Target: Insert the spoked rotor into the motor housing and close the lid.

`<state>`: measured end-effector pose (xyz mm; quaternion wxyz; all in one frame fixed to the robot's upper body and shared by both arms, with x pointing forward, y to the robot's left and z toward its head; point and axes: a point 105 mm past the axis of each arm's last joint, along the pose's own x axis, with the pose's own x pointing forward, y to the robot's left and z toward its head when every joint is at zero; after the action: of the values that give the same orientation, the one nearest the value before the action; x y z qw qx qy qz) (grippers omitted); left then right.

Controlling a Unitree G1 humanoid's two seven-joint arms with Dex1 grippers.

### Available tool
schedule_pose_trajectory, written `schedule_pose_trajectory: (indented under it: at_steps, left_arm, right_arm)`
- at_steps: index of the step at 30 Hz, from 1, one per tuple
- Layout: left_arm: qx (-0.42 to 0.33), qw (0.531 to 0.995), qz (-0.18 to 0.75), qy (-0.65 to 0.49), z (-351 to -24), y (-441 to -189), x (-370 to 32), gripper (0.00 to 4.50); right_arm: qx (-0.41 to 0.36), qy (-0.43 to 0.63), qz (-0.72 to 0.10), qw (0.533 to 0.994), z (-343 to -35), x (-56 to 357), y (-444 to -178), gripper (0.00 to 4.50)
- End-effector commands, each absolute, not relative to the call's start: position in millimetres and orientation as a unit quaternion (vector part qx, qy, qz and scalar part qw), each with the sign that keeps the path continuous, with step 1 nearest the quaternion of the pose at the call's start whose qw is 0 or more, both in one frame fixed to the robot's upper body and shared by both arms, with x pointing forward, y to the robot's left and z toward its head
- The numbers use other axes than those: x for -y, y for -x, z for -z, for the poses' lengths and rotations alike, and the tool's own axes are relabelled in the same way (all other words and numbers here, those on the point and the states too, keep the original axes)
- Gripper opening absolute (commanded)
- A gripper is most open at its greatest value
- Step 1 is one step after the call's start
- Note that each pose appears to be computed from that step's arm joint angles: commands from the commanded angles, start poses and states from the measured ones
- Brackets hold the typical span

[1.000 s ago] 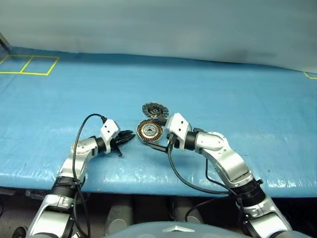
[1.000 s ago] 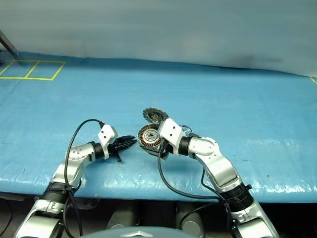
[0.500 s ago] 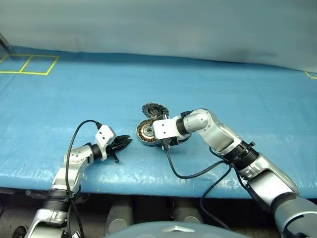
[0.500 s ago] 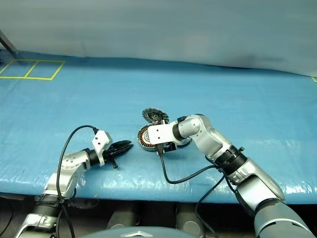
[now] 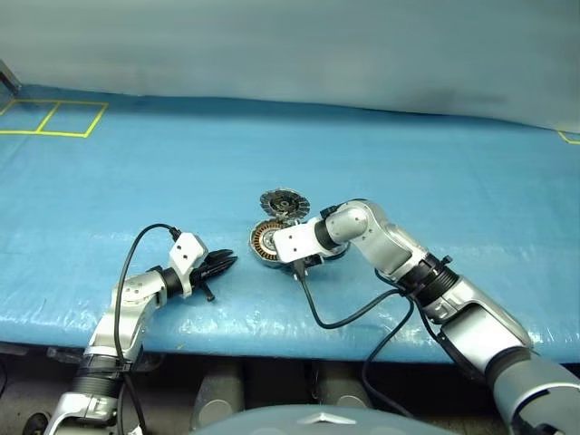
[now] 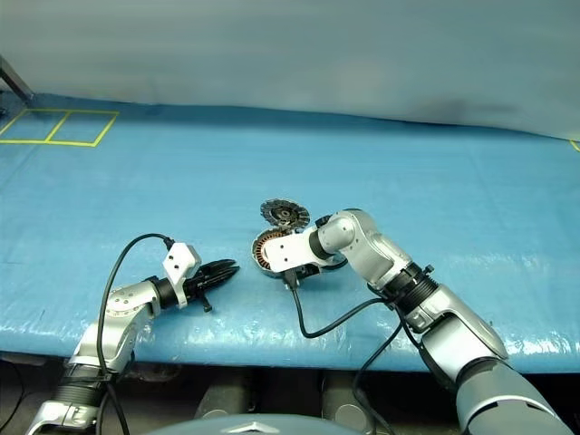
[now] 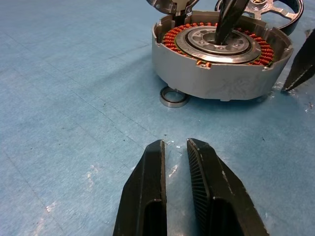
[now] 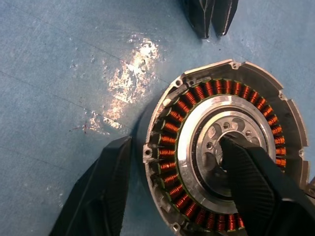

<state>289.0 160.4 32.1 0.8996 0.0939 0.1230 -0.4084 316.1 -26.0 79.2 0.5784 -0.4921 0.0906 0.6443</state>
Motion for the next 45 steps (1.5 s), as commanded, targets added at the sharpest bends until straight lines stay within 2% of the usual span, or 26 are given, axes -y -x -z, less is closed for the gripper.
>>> schedule_pose_trajectory:
  at_steps: [1, 24, 30, 32, 33, 37, 45]
  left_arm:
    - [-0.103, 0.901, 0.410, -0.101, -42, -291, -159, 0.74]
    - [-0.103, 0.899, 0.411, -0.108, -42, -293, -159, 0.74]
    - [-0.099, 0.899, 0.412, -0.110, -43, -295, -158, 0.74]
    - [-0.097, 0.899, 0.411, -0.111, -43, -296, -157, 0.74]
    - [-0.097, 0.899, 0.411, -0.112, -43, -296, -157, 0.74]
    - [-0.097, 0.898, 0.414, -0.112, -42, -296, -157, 0.74]
    - [-0.097, 0.893, 0.427, -0.106, -44, -300, -152, 0.74]
  right_arm:
    - [-0.090, 0.495, -0.641, 0.580, -79, 26, -317, 2.24]
    - [-0.131, 0.571, -0.547, 0.598, -76, 58, -362, 2.23]
    - [-0.137, 0.552, -0.561, 0.602, -75, 57, -358, 2.23]
    - [-0.138, 0.548, -0.562, 0.604, -73, 56, -356, 2.94]
    - [-0.136, 0.547, -0.561, 0.606, -73, 56, -356, 3.14]
    - [-0.088, 0.521, -0.561, 0.637, -86, 44, -354, 4.45]
    - [0.001, 0.437, -0.570, 0.696, -127, 30, -334, 4.45]
